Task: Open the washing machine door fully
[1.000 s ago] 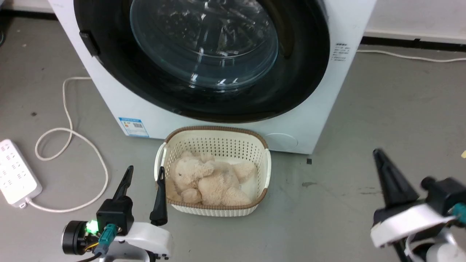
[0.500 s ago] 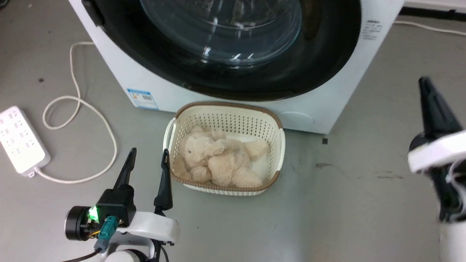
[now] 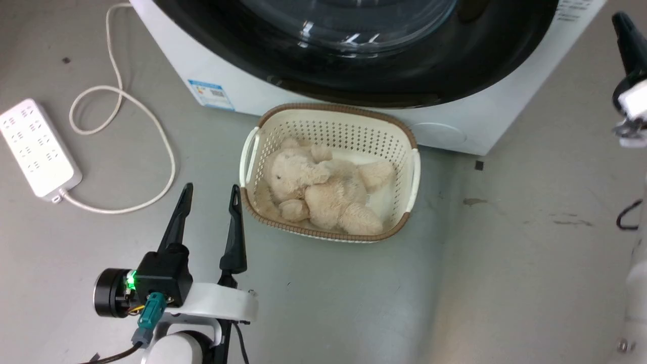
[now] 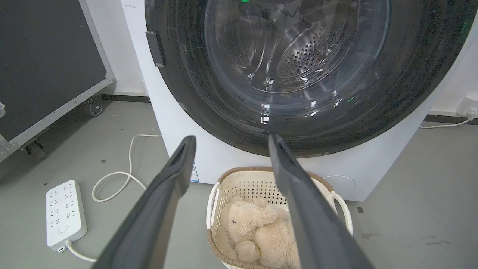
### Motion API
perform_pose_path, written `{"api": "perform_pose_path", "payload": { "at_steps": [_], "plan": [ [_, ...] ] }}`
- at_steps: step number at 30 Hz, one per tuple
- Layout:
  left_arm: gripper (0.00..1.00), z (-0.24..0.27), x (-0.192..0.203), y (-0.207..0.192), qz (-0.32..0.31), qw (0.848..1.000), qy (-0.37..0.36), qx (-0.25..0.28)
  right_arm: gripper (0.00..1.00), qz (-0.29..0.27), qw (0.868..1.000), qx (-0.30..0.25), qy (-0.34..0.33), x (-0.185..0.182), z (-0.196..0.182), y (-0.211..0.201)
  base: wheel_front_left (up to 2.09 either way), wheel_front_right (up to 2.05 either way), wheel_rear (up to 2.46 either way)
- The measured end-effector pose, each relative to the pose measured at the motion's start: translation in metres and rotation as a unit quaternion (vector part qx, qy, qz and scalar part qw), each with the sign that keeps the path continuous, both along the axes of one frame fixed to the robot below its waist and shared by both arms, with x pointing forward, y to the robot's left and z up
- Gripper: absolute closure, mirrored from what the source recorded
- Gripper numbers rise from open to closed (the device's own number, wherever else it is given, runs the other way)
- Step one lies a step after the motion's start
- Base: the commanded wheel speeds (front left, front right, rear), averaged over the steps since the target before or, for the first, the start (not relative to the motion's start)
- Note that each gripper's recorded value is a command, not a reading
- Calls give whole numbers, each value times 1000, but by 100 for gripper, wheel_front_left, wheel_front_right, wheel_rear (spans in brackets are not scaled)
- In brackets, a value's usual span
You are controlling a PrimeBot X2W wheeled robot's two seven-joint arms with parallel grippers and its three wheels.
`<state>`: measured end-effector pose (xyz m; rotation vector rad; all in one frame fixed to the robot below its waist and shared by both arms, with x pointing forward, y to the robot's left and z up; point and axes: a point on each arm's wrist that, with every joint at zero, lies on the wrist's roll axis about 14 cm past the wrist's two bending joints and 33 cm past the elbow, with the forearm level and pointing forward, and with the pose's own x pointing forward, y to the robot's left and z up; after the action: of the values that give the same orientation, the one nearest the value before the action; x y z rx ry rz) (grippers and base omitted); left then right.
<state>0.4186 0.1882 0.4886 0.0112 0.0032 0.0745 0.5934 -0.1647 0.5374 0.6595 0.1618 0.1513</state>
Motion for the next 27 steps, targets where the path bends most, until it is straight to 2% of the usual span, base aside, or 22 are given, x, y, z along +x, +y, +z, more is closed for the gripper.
{"api": "perform_pose_path", "payload": {
  "at_steps": [7, 16, 27],
  "plan": [
    [0, -4, 2, 3, 8, 1000, 1, 0, 100, 37, 995, 63, 70, 27, -16, 15, 0, 0, 0],
    [0, -11, 6, 8, 18, 1000, 2, 0, 100, 78, 982, 128, 112, 60, -17, 36, 0, 0, 0],
    [0, -9, 7, 12, 32, 999, -7, -3, 100, 136, 960, 182, 165, 64, -23, 56, 0, 0, 0]
  ]
}}
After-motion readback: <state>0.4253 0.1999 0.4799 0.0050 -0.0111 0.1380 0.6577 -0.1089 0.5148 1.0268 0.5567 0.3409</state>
